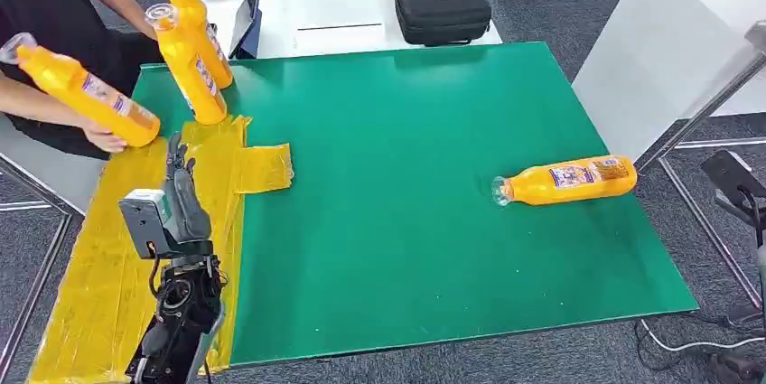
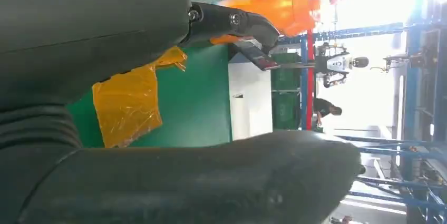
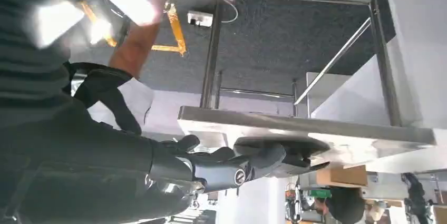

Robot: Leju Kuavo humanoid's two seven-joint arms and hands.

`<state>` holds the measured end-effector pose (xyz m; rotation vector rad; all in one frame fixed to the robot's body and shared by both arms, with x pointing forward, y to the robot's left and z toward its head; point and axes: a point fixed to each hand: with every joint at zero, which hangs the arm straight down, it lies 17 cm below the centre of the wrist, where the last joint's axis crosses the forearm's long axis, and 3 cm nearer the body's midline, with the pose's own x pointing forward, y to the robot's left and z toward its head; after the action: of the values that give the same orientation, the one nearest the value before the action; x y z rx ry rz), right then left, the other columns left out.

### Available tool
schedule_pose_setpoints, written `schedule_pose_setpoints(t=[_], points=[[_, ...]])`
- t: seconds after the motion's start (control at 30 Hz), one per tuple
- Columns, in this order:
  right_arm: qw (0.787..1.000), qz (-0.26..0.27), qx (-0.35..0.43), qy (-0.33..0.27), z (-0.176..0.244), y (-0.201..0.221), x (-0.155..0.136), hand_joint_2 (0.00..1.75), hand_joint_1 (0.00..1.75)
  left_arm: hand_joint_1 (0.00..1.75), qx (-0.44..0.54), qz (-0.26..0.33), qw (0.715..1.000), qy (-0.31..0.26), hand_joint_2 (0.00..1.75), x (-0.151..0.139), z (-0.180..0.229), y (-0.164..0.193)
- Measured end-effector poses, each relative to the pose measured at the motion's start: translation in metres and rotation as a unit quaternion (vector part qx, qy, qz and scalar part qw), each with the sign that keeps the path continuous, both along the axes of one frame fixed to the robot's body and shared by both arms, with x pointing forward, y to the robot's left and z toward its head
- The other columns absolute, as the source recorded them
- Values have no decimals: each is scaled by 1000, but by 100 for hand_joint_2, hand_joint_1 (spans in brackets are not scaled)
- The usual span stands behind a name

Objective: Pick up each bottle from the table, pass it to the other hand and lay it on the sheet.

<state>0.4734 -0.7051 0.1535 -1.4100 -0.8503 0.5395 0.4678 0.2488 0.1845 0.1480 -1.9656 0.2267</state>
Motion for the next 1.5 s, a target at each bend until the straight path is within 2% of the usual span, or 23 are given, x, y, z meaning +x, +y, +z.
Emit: schedule_pose_setpoints(t=[0.3,0.53,0.57,0.8,0.93,1.23,1.5], points=[[1000,18,7,1,-1,15,13,0,0,0,-2,-2,1000,2,0,-1,-2,0],[997,70,12,32,-11,67,50,0,0,0,-8,-9,1000,-4,0,2,3,-3],[996,81,11,38,-14,80,56,175,0,0,-9,-9,1000,-6,0,2,5,-4],[986,150,-7,65,-26,146,87,175,0,0,-12,-11,1000,-8,0,3,7,-6],[984,166,-9,65,-24,162,95,175,0,0,-13,-12,1000,-9,0,4,8,-6],[964,246,-36,99,-26,224,118,175,0,0,-13,-6,1000,-14,0,7,12,-4],[954,275,-48,112,-23,256,131,175,0,0,-16,-5,1000,-16,0,8,13,-3]])
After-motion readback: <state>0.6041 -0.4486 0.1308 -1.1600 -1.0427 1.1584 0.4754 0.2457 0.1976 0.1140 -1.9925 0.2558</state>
